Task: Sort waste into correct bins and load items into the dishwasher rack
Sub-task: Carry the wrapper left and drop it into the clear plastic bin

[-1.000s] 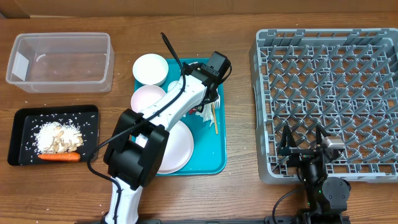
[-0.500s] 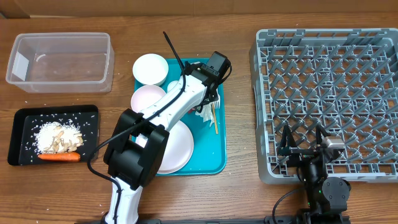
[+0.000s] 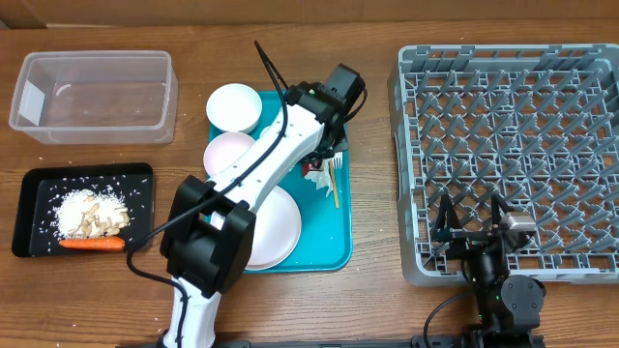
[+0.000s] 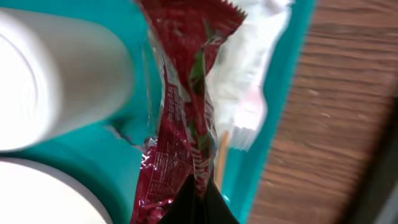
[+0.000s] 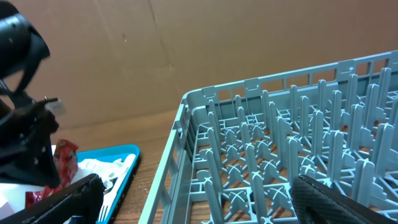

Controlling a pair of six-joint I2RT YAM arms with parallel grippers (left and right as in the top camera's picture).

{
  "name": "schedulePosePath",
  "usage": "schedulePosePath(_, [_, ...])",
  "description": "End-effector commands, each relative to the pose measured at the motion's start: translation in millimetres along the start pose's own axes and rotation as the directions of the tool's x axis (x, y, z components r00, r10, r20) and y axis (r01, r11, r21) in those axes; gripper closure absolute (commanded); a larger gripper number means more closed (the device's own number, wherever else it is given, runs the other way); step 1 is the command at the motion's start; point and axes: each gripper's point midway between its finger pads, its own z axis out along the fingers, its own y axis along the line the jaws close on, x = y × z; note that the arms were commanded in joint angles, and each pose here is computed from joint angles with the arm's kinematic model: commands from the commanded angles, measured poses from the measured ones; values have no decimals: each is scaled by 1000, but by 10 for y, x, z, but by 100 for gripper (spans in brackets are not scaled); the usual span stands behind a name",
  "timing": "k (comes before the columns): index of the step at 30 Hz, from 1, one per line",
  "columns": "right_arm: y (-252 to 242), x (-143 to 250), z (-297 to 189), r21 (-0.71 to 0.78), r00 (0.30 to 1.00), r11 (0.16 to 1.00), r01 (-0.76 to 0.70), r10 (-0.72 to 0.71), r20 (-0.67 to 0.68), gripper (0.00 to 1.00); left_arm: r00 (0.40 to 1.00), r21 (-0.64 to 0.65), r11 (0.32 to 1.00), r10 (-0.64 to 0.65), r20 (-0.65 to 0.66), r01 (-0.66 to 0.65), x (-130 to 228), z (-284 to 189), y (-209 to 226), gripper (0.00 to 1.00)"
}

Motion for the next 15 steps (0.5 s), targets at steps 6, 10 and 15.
schedulePosePath(6, [-16,11,2,5,1000,1000,4,-4,6,0,999,159,986,47,-4,-46,-49,-536,-289,96])
schedulePosePath(10, [-16,11,2,5,1000,1000,4,-4,6,0,999,189,981,29,41,-36,-274,-868,-262,96])
schedulePosePath(15, [-16,11,2,5,1000,1000,4,-4,6,0,990,234,972,-5,142,-29,-744,-1261,-85,96])
